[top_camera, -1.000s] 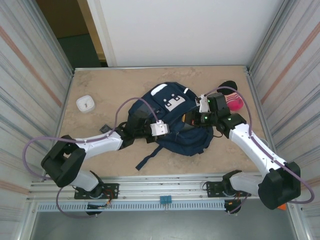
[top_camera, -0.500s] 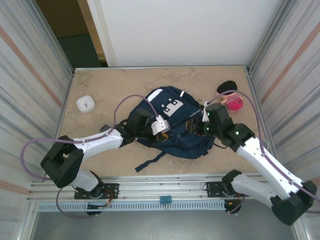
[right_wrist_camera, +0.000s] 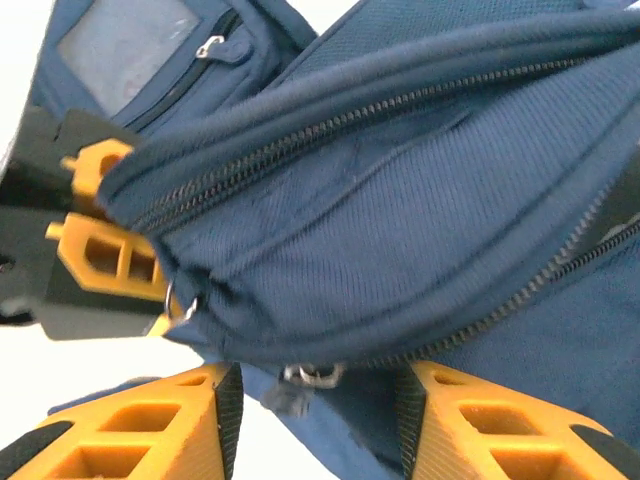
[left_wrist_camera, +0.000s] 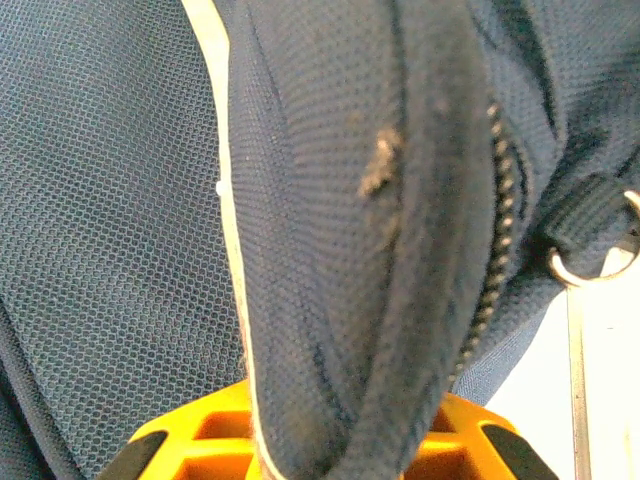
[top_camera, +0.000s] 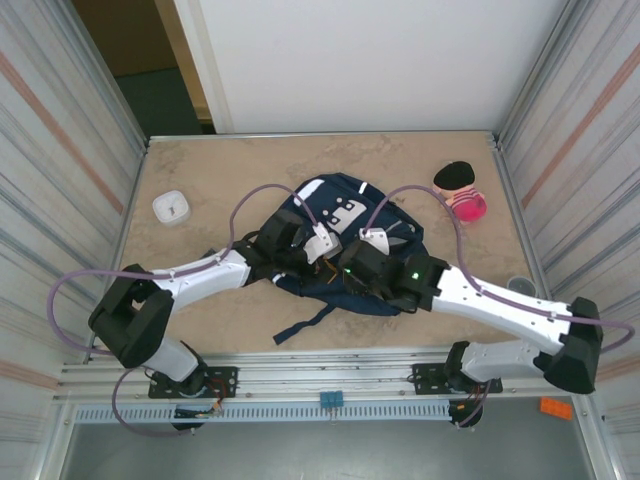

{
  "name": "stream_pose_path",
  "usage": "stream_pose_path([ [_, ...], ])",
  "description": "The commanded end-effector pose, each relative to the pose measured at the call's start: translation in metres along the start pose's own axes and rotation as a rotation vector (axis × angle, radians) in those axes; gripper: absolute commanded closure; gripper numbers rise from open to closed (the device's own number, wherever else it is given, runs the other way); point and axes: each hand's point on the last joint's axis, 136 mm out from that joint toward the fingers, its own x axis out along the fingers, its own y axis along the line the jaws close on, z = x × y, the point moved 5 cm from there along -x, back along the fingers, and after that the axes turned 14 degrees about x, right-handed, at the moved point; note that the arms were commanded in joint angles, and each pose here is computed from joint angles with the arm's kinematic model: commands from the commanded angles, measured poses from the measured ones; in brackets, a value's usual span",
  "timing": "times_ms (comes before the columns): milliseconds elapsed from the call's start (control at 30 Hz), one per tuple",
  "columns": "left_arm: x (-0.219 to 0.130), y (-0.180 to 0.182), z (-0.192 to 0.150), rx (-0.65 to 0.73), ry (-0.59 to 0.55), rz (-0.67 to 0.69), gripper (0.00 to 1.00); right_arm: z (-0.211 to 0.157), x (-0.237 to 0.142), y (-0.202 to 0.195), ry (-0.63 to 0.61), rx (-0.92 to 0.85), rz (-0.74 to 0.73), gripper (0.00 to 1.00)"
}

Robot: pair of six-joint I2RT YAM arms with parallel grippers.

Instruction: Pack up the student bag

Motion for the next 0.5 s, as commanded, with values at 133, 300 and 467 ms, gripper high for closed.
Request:
stream_pose_path([
  [133, -0.009, -0.003, 0.024, -0.041, -0.087, -0.067, 1.0, 0.016, 0.009, -0.002, -0.078, 0.019, -0.128, 0.57],
  [300, -0.011, -0.001, 0.022, -0.043, -0.086, -0.055, 1.0, 0.015, 0.008, -0.014, -0.081, 0.019, -0.215, 0.77],
  [467, -0.011, 0.004, 0.015, -0.046, -0.049, -0.021, 1.0, 0.015, -0.001, -0.021, -0.063, 0.004, -0.233, 0.9],
])
